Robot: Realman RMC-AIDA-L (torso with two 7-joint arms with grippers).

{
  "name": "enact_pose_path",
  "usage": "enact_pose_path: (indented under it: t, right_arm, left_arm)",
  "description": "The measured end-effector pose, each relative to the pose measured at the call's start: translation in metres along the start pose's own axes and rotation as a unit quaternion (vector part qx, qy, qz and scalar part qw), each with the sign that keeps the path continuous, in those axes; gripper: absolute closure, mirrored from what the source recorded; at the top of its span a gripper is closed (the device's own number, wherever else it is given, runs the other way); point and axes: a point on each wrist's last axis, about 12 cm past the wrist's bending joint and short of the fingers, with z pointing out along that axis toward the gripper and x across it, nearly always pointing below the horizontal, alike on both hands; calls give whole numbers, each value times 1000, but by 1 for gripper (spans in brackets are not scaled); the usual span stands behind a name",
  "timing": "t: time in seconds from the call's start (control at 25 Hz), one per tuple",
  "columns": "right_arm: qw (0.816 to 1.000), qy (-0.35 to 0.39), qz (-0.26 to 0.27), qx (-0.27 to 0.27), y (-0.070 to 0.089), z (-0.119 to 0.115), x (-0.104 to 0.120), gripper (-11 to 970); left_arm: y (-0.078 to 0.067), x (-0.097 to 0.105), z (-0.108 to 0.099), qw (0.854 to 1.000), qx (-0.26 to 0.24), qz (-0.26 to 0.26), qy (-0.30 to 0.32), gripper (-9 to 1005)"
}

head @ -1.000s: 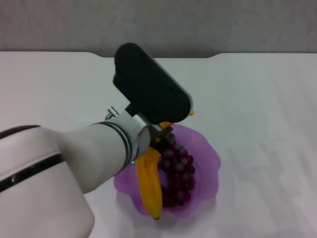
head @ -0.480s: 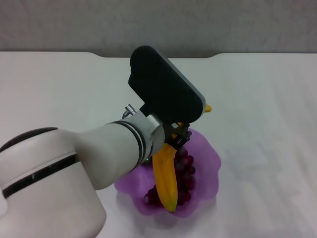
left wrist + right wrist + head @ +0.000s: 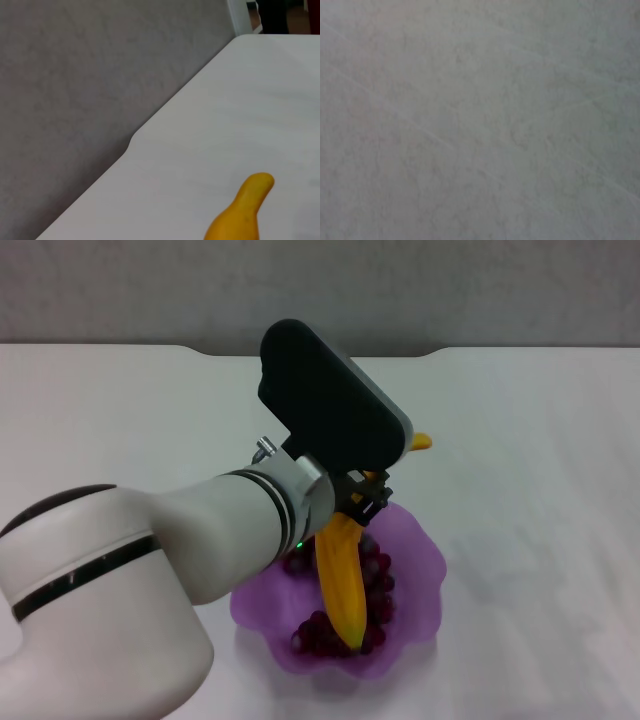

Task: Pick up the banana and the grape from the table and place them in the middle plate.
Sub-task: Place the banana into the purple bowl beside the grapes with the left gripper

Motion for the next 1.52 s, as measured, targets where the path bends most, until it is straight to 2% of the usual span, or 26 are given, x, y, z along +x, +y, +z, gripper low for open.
enact_pose_path:
  t: [0.72,1.08,1.28,1.52]
  right_arm:
    - [1000,-1,0,0,0,0,0,79]
    - [1000,1,2,2,0,0,1,79]
    - [1000,0,2,1,0,2,0,79]
    - [1000,1,2,2,0,2,0,79]
  left_arm:
    - [22,15,21,1000,-23,-19,7,497]
    - [31,21,23,999,-37,-28,17,496]
    - [34,27,24,998,-55,-23,34,322]
    - [37,32,20,995,-79,-36,43,219]
